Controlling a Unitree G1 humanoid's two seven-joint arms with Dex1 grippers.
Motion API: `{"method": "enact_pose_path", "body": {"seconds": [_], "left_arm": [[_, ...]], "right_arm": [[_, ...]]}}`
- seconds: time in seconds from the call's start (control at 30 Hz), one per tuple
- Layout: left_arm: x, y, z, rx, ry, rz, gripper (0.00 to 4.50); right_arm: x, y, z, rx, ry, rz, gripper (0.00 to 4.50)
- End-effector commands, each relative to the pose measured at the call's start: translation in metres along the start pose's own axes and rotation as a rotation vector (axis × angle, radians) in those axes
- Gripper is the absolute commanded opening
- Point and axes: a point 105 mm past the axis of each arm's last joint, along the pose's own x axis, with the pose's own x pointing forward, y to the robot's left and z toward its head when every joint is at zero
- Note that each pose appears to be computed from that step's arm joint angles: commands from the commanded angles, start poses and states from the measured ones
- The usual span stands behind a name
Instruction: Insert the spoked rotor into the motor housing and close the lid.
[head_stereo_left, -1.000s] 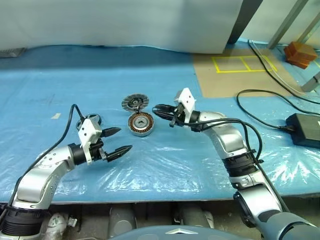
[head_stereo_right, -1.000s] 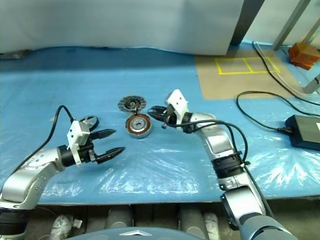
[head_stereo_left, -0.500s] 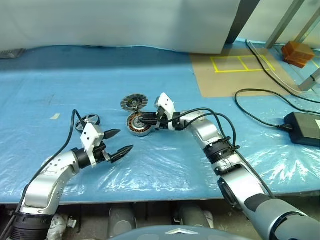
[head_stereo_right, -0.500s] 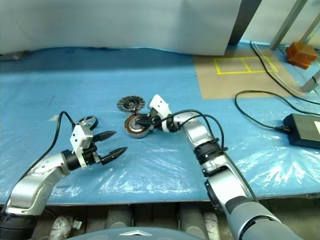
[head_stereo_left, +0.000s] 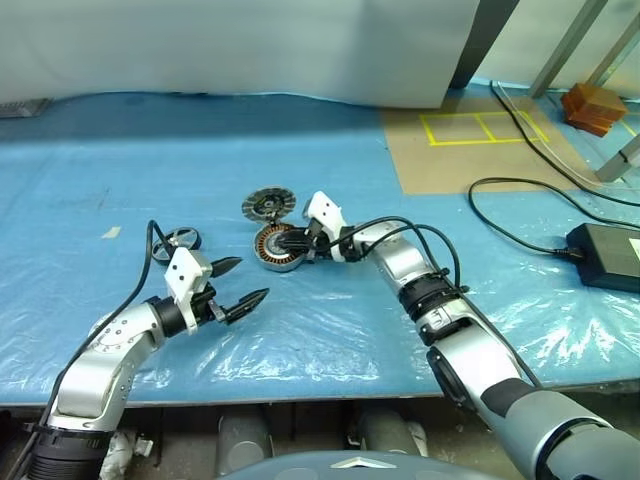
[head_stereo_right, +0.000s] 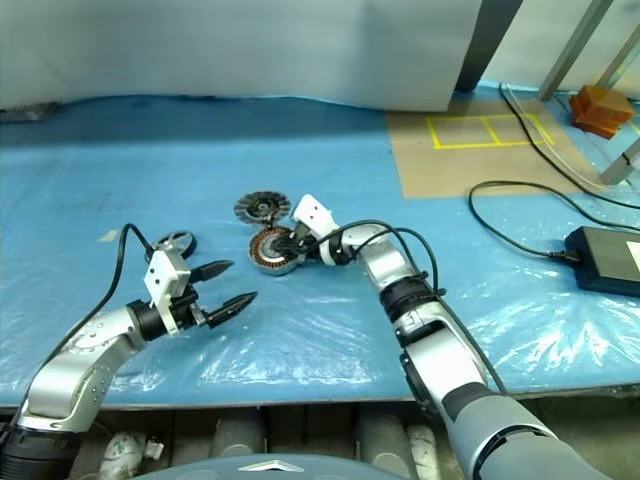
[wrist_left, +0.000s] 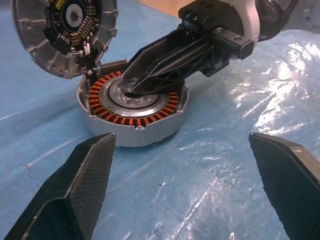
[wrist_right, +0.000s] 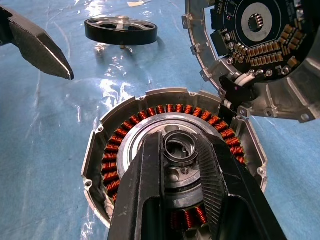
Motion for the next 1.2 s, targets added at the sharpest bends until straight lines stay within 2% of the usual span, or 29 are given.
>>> {"method": "enact_pose_path", "body": {"seconds": [0.03, 0.37, 0.97, 1.2], "left_arm": [[0.001, -0.002, 0.007, 0.031, -0.026, -0.004, 4.5], [-0.001, 0.0, 0.002, 0.025, -0.012, 0.009, 4.5], [0.0, 0.001, -0.004, 0.029, -0.003, 0.018, 4.5], [0.0, 0.002, -0.003, 0.034, -0.007, 0.018, 4.5]], "right_arm": [[0.001, 0.002, 0.008, -0.02, -0.022, 0.014, 0.56], [0.006, 0.005, 0.009, -0.038, -0.02, 0.027, 0.56], [0.001, 0.0, -0.006, -0.064, 0.046, 0.018, 0.56], [0.001, 0.002, -0.006, -0.083, 0.046, 0.022, 2.9]]}}
